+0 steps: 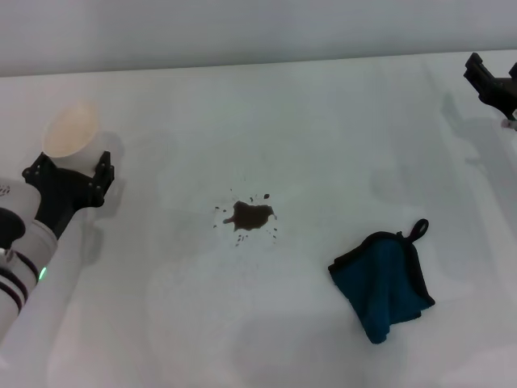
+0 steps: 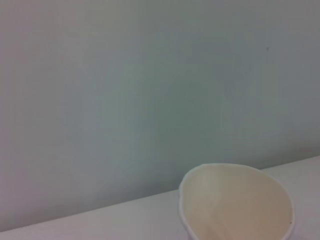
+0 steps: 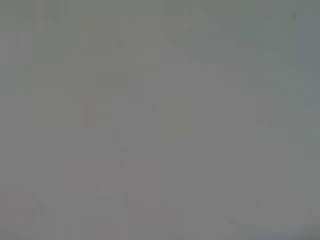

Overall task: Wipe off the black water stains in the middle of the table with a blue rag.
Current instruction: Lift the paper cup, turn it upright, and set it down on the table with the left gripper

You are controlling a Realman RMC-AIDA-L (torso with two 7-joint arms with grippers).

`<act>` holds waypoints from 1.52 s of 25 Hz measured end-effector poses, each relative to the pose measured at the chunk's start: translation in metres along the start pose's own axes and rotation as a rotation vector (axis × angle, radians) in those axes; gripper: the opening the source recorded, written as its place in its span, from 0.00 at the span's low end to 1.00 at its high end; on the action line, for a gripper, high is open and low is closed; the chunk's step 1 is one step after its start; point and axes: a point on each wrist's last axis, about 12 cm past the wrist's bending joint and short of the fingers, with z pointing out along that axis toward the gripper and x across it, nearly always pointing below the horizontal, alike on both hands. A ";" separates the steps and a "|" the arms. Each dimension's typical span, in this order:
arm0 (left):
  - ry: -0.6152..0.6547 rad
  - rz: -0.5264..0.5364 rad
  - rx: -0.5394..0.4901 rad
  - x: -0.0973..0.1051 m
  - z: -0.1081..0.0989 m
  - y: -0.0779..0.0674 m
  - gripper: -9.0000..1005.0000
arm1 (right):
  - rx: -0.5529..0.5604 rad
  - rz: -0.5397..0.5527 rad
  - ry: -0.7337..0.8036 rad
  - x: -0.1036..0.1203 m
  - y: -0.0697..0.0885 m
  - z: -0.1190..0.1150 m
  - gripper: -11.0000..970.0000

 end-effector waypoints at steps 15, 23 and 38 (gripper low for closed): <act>0.038 -0.021 0.039 0.011 -0.003 -0.002 0.60 | -0.005 -0.002 -0.003 -0.001 0.001 0.002 0.88; 0.051 -0.019 0.055 0.012 -0.001 -0.004 0.72 | -0.013 0.032 0.002 0.001 0.002 -0.001 0.88; 0.057 -0.058 0.058 0.022 -0.015 -0.011 0.88 | -0.043 0.068 -0.049 -0.003 0.000 -0.007 0.88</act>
